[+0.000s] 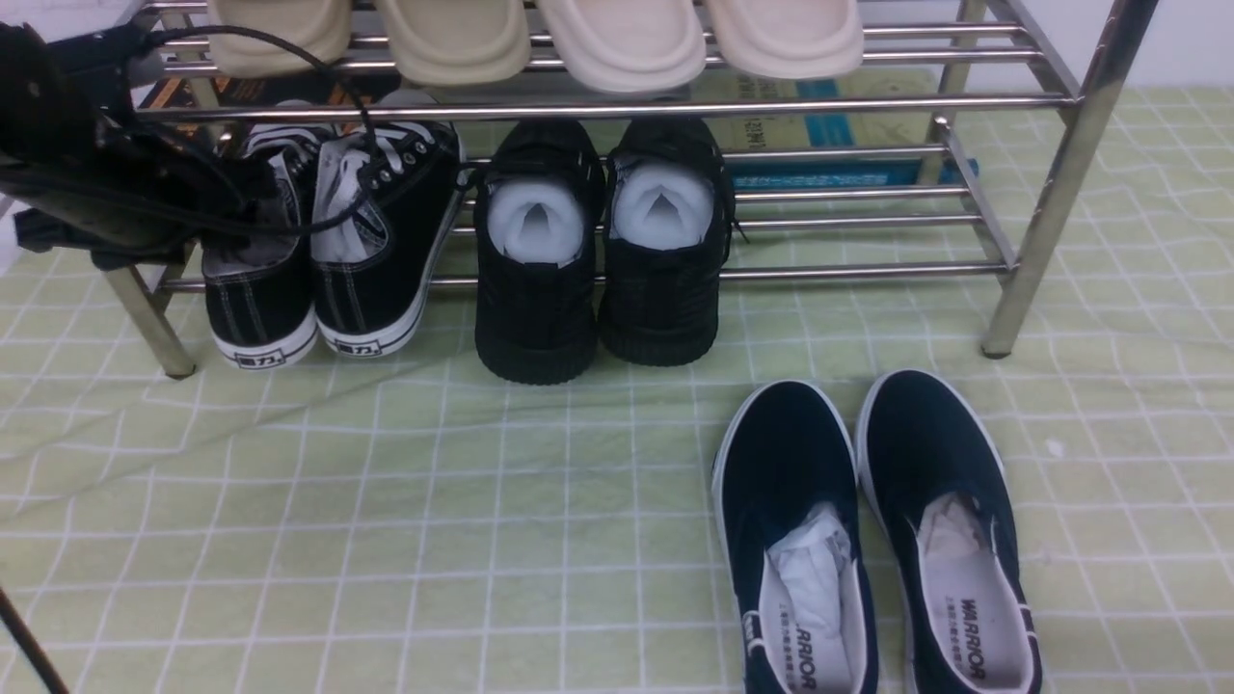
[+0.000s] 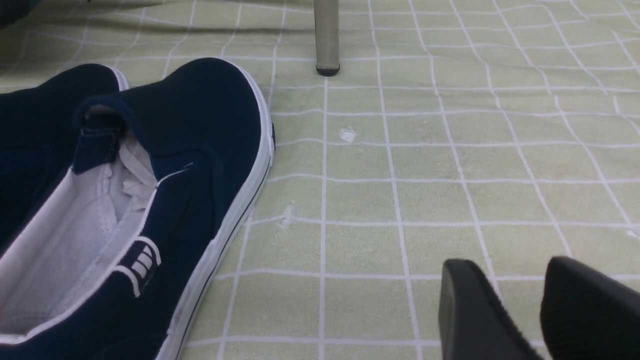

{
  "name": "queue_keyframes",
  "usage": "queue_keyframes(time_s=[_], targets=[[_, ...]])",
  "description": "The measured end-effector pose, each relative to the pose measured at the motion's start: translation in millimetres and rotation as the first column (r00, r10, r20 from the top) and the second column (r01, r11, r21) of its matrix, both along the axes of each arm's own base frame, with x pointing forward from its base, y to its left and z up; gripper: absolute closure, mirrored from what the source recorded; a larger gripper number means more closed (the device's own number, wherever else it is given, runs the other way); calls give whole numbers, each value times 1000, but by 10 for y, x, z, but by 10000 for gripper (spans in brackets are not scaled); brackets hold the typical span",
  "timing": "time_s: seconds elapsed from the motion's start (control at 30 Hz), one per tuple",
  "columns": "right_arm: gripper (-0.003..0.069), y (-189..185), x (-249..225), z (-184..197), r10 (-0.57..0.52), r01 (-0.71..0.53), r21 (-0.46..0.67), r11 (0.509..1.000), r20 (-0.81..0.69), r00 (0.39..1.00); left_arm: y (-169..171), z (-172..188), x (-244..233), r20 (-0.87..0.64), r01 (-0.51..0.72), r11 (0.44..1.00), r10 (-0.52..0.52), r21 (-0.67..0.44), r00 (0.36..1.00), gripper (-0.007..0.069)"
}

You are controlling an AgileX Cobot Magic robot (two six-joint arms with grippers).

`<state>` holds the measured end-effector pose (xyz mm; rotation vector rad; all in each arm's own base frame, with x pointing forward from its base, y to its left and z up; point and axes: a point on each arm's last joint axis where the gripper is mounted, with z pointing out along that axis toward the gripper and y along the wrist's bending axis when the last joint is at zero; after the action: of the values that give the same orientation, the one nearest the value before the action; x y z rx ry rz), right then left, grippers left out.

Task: Take the shoes off the shelf with your hand from the green coffee tablecloth.
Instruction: 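Grasp the leftmost shoe on the bottom shelf of the shoe rack with the left gripper, then set the held shoe down on the floor in front of the rack with the left gripper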

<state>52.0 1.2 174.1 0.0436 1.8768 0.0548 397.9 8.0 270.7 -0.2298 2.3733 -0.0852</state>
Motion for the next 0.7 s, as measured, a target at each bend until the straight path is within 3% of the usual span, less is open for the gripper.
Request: queue_keyframes(time_s=[0.1, 0.23, 0.4, 0.6, 0.7], targets=[[419, 0, 0, 0, 0, 0, 0, 1000, 0, 1000, -10, -72, 79, 33, 7, 1000, -7, 6, 999, 237], [419, 0, 0, 0, 0, 0, 0, 1000, 0, 1000, -13, -169, 140, 37, 7, 1000, -7, 6, 999, 321], [419, 0, 0, 0, 0, 0, 0, 1000, 0, 1000, -8, -180, 123, 10, 22, 999, -23, 30, 1000, 580], [419, 0, 0, 0, -1, 1, 0, 1000, 0, 1000, -11, 4, -39, -35, 18, 1000, -17, 22, 999, 619], [419, 0, 0, 0, -1, 1, 0, 1000, 0, 1000, 5, 290, -326, -102, 11, 1000, -9, 21, 995, 620]])
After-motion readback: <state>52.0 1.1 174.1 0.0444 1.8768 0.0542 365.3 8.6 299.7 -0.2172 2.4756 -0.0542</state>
